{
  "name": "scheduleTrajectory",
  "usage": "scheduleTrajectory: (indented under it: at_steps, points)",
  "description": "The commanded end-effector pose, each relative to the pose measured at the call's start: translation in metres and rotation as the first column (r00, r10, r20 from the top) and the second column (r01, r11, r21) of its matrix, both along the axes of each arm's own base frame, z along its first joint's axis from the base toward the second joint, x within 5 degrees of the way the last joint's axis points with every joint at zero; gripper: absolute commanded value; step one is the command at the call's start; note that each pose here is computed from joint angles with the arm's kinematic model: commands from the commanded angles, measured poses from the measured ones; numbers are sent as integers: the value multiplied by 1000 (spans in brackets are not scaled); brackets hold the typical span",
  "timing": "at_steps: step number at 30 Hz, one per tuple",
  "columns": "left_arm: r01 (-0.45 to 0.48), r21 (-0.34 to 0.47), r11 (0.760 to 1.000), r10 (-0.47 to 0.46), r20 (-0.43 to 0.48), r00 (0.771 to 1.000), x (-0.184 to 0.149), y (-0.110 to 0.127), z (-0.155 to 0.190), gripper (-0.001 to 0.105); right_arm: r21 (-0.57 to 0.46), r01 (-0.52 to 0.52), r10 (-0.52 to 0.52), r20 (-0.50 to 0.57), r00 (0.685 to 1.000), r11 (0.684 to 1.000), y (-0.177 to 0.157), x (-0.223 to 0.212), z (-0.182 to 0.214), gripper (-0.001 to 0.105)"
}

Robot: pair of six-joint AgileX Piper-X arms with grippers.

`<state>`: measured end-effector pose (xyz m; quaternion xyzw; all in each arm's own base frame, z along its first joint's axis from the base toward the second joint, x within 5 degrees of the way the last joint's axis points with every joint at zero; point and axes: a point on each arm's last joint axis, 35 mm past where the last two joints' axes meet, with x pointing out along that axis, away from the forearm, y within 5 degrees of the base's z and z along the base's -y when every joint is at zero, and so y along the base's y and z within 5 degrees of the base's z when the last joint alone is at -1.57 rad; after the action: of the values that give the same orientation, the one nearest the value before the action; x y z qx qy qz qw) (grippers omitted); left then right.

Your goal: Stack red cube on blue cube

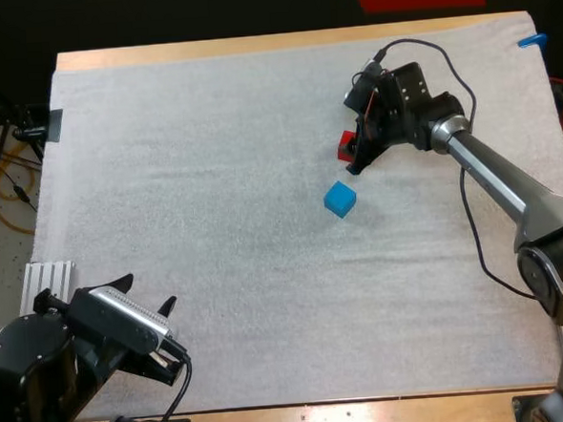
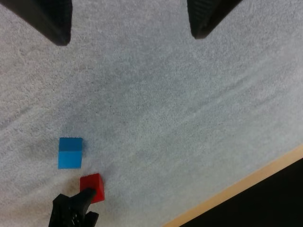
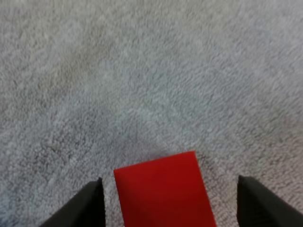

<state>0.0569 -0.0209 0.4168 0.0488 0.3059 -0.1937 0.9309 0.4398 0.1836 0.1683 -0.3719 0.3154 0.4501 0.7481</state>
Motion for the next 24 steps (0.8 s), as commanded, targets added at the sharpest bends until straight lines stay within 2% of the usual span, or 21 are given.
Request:
scheduleTrajectory:
  at_steps: [1,9,12,14,15,19,24]
  points:
    - [-3,-11,1000,3,6,1000,0,0,1,54,-1,-26,27,22,999,1000,1,3,1,58]
    - [-3,-10,1000,3,4,1000,1,0,1,54,-20,-22,21,-15,1000,1000,2,5,-21,58]
    - [-3,-12,1000,3,10,1000,2,-1,1,54,-4,14,-14,-35,999,1000,2,5,-21,47]
    - [-2,-17,1000,3,26,1000,3,-1,2,54,2,27,-27,-42,999,1000,2,5,-21,36]
    - [-2,-19,1000,3,34,999,4,-1,3,54,4,36,-36,-45,998,999,2,5,-21,35]
    - [-2,-22,1000,3,46,999,5,-2,3,54,2,110,-110,-40,993,994,0,5,-13,35]
    - [-2,-22,1000,3,46,999,5,-2,3,54,35,195,-195,-2,981,980,-3,1,24,35]
